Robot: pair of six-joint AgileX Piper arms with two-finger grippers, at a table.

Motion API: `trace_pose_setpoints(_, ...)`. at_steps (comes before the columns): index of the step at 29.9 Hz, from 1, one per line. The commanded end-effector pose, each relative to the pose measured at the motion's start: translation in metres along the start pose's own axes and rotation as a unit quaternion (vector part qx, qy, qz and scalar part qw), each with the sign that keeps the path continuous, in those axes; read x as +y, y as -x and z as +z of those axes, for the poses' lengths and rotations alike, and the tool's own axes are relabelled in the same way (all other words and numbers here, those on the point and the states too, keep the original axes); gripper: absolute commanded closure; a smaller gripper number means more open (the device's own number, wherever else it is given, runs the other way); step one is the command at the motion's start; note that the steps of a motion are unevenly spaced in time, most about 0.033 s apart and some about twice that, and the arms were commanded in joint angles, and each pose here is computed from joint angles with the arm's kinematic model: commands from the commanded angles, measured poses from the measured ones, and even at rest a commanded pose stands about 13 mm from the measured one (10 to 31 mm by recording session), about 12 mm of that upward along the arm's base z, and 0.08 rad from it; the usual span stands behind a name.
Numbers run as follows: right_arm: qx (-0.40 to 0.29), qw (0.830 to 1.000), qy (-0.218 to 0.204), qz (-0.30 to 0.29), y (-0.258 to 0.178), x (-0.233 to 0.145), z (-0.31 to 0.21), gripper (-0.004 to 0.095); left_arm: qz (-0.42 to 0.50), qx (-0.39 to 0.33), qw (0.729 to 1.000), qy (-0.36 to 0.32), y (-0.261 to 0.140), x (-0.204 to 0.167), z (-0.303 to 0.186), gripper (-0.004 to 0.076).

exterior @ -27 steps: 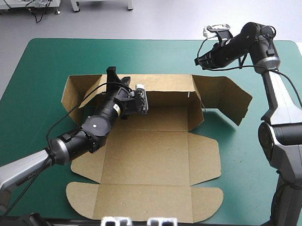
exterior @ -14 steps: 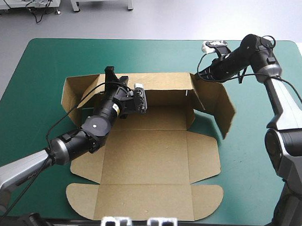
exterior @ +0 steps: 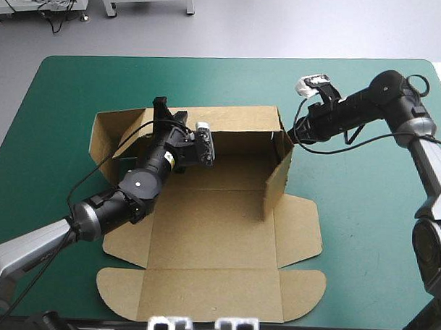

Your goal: Fold the box

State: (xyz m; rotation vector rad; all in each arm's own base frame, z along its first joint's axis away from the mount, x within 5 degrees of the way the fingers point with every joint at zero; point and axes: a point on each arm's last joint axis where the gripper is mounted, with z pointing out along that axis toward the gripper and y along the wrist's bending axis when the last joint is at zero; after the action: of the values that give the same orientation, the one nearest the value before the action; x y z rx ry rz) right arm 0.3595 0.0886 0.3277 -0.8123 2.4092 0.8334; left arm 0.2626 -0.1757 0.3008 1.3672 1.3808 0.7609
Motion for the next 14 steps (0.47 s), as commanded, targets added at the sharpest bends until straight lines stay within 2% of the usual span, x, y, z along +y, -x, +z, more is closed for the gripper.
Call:
trace_pose_setpoints(1, -0.088, 0.995, -0.012, -0.038, 0.001, 0.014, -0.027, 0.0932, 0.001, -0.002, 0.999, 0.049, 0.001, 0.023, -0.011, 0.0734)
trace_pose_setpoints(3, -0.098, 0.993, -0.037, -0.06, -0.008, 0.014, -0.028, 0.0932, 0.001, -0.002, 0.999, 0.049, 0.001, 0.023, -0.011, 0.0734)
trace_pose_setpoints(6, -0.128, 0.987, -0.051, -0.088, -0.023, 0.018, -0.025, 0.0932, 0.001, -0.003, 0.999, 0.048, 0.001, 0.023, -0.011, 0.0733)
trace_pose_setpoints(14, -0.216, 0.97, -0.021, -0.114, -0.077, 0.023, 0.009, 0.093, 0.001, -0.01, 0.999, 0.044, 0.002, 0.022, -0.011, 0.0733)
